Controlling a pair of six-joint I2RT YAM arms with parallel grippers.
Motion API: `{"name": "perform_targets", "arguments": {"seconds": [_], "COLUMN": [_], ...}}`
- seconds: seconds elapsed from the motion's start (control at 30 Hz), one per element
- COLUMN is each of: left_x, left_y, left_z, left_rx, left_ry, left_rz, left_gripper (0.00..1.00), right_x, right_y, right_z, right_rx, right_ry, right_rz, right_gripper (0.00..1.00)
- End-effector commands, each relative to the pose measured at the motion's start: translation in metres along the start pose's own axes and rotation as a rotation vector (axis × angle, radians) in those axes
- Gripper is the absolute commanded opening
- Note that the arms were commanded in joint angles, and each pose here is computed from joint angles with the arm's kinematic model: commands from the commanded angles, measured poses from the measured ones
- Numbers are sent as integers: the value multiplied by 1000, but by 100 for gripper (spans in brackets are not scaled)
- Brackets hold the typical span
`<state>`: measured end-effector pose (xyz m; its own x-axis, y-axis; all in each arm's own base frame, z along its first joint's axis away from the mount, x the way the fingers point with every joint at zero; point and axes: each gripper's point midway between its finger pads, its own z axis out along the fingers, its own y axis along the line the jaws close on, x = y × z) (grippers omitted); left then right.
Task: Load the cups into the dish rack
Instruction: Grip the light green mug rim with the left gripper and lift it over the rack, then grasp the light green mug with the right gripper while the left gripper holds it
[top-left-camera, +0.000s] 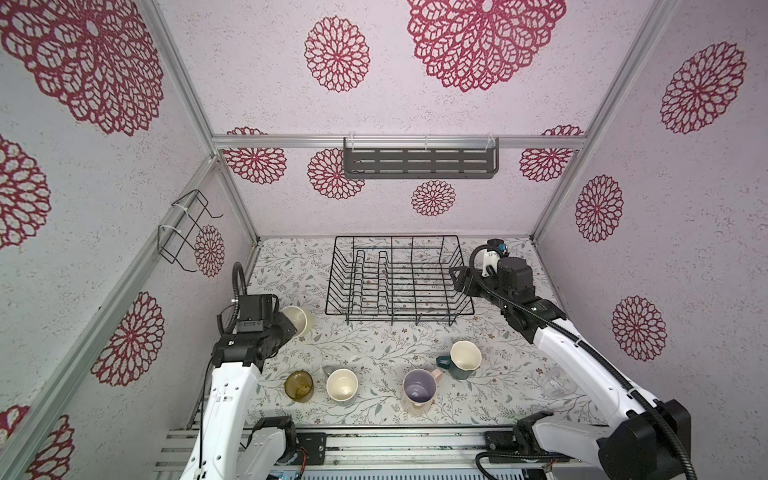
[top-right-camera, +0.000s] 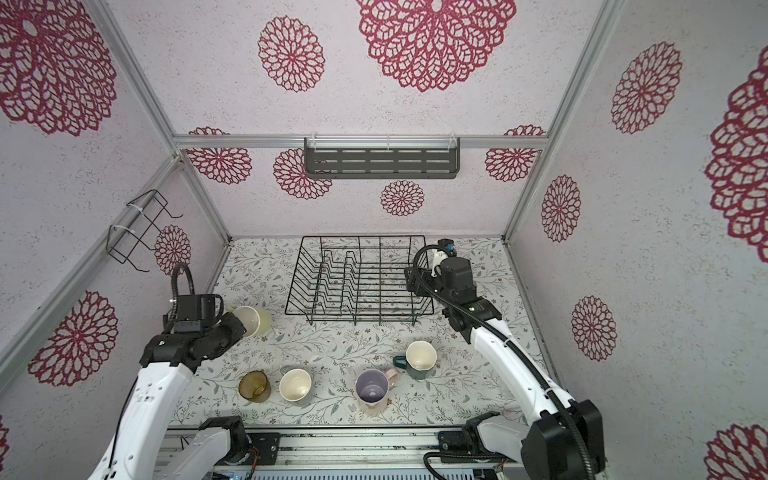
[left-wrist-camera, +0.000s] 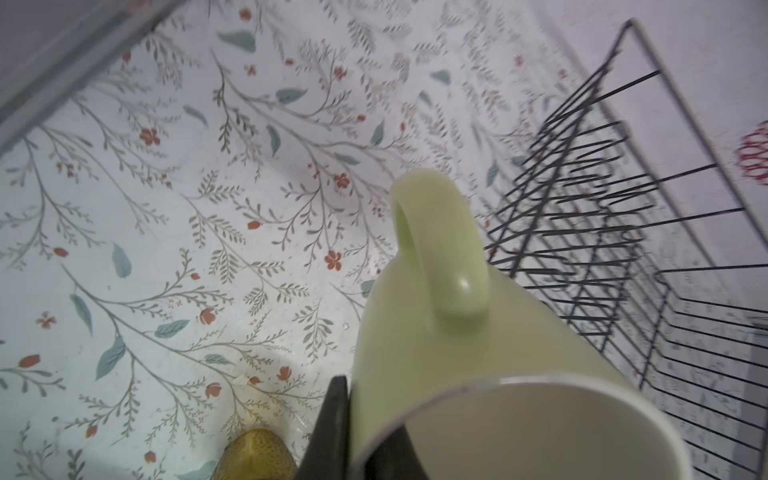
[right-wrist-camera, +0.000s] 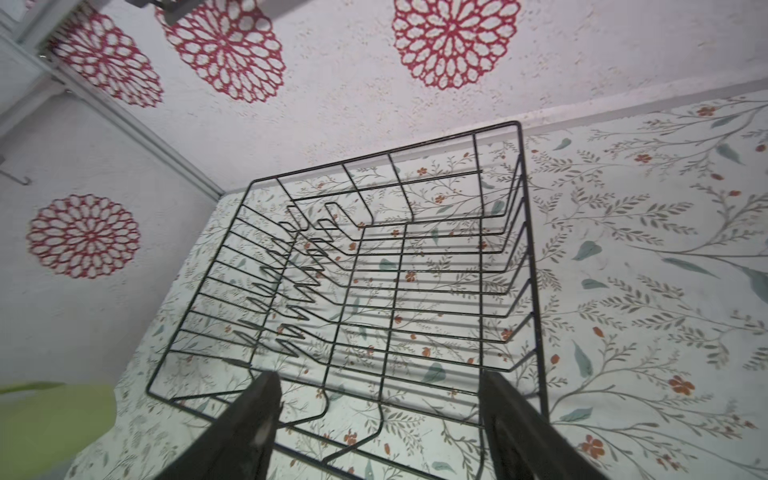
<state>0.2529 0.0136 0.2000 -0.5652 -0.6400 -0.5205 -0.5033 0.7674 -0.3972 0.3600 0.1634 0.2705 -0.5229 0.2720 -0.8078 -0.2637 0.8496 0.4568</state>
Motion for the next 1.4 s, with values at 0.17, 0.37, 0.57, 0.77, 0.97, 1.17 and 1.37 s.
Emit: {"name": "perform_targets", "arguments": {"seconds": [0.17, 0.37, 0.57, 0.77, 0.97, 1.17, 1.37], "left_x": [-16, -11, 17, 37, 55, 61, 73], "left_y": [-112, -174, -224, -257, -277, -282, -287], "left_z": [-78, -107, -120, -125, -126, -114, -112], "left_rx": [608, 950, 1113, 1224, 1296, 1281, 1300], "left_ry": [-26, 9, 103, 181, 235, 251, 306], "left_rz": [116, 139, 248, 282, 289, 263, 270], "left_gripper": [0, 0, 0, 0, 0, 0, 0], "right_x": [-11, -3, 1, 0, 8, 18, 10], "right_y": [83, 109, 130, 164, 210, 234, 240], "right_z": [-26, -36, -47, -68, -78, -81, -78], "right_rx": [-446, -642, -817, -1024, -1204, -1288, -1328], "right_ry": [-7, 53, 44, 56, 179, 214, 187], "right_rz": [51, 245, 417, 484, 398, 399, 423], "right_gripper": [99, 99, 99, 99, 99, 99, 99]}}
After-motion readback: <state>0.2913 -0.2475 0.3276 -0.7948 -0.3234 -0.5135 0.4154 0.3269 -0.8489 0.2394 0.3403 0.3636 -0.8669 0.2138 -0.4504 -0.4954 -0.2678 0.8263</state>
